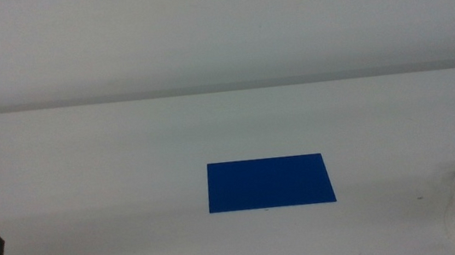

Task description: Use one arm to grab the shoe from the table and place it on the mat.

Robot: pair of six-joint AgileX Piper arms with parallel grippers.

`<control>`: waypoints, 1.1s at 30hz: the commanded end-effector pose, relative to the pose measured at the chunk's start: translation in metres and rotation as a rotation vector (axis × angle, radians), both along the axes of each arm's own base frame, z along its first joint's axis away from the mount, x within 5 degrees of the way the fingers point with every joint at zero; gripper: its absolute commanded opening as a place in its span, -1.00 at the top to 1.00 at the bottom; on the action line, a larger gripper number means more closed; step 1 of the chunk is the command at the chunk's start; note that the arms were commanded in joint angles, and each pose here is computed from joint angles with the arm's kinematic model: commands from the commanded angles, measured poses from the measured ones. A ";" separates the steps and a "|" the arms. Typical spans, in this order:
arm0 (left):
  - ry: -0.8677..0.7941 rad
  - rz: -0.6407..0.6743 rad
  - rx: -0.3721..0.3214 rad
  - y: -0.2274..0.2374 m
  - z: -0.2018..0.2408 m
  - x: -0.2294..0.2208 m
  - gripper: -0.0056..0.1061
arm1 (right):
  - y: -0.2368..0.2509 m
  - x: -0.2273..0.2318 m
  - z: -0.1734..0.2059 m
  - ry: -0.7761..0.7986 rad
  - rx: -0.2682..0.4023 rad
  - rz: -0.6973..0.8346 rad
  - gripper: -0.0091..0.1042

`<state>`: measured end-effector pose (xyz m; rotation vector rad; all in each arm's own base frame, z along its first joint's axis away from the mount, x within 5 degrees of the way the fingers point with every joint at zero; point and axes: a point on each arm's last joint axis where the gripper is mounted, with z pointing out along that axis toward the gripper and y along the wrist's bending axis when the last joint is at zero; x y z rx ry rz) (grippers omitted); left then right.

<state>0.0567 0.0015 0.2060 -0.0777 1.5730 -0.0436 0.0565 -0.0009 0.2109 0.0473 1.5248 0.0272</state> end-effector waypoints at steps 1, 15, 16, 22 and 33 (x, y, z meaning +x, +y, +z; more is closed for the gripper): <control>-0.010 -0.005 -0.006 0.000 -0.011 -0.001 -0.78 | 0.000 -0.001 -0.012 -0.001 -0.007 -0.008 -0.81; -0.010 -0.005 -0.006 0.000 -0.011 -0.001 -0.78 | -0.001 -0.003 0.017 0.016 0.035 -0.014 -0.81; -0.010 -0.005 -0.006 0.000 -0.011 -0.001 -0.78 | -0.002 -0.002 0.026 0.070 0.019 -0.024 -0.81; -0.010 -0.005 -0.006 0.000 -0.011 -0.001 -0.78 | -0.005 0.014 0.067 0.686 0.200 -0.120 -0.81; -0.010 -0.005 -0.006 0.000 -0.011 -0.001 -0.78 | -0.007 0.041 0.100 0.948 0.258 -0.190 -0.81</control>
